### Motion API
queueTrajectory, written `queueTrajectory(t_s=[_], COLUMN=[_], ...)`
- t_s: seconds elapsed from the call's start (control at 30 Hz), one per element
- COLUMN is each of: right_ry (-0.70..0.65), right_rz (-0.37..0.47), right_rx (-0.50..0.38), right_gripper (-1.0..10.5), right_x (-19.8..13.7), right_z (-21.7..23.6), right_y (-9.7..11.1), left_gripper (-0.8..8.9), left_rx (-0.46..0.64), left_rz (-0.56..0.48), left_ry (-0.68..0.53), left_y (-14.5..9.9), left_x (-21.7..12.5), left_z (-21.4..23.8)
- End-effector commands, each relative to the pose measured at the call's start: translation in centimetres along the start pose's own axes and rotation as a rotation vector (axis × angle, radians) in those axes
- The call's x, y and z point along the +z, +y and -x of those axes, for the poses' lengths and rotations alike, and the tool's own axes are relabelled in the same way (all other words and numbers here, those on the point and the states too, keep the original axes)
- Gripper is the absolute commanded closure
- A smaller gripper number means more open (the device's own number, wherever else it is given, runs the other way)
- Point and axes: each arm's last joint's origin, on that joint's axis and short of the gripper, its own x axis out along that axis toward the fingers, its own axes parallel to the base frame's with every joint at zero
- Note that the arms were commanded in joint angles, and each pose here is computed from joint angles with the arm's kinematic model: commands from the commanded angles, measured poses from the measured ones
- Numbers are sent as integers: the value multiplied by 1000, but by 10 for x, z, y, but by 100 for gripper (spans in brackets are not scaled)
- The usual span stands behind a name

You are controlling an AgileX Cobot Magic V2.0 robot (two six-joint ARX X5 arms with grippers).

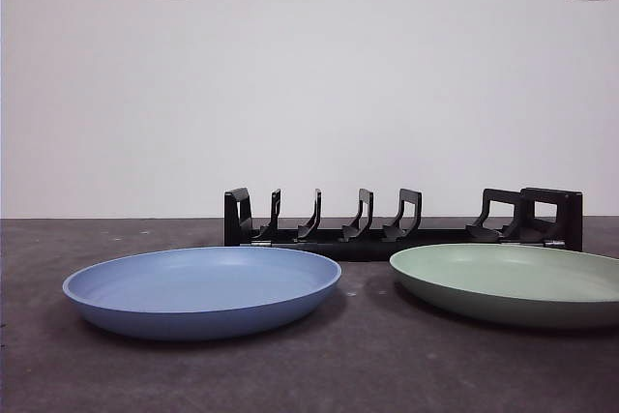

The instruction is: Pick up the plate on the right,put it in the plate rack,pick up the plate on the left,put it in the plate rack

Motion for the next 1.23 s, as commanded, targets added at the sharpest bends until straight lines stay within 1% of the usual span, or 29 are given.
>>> queueTrajectory(t_s=[0.03, 0.1, 0.17, 0.27, 0.43, 0.57, 0.63, 0.73, 0.87, 0.97, 1.07, 1.17, 1.23], right_ry=[-8, -34, -57, -88, -128, -133, -116, -61, 26, 101, 196, 287, 332], right_rz=[-74, -114, -163, -216, -215, -210, -208, -206, -152, -97, -35, 14, 21], right_rx=[6, 31, 45, 50, 67, 121, 146, 175, 218, 248, 278, 296, 320], right_gripper=[946, 951, 956, 957, 958, 958, 958, 958, 958, 958, 958, 958, 958], right_x=[-2, 1, 6, 17, 41, 67, 80, 101, 133, 155, 173, 187, 194], right_z=[-1, -1, 0, 5, 12, 17, 18, 20, 20, 20, 22, 23, 24], right_y=[0, 1, 1, 1, 2, 4, 5, 7, 9, 10, 11, 12, 13], left_gripper=[818, 819, 820, 820, 820, 820, 820, 820, 820, 820, 820, 820, 820], left_rx=[2, -5, -38, -86, -103, -113, -127, -176, -284, -336, -384, -419, -422], left_rz=[67, 91, 112, 112, 117, 141, 140, 143, 148, 142, 129, 93, 68], left_ry=[1, -2, -11, -31, -67, -86, -83, -56, -10, 17, 51, 91, 113], left_y=[0, 0, -1, -3, -5, -6, -7, -9, -13, -15, -17, -19, -20], left_x=[-2, -1, 3, 12, 35, 60, 71, 91, 120, 140, 157, 172, 180], left_z=[-1, 0, 1, 4, 11, 15, 17, 19, 22, 24, 27, 32, 36])
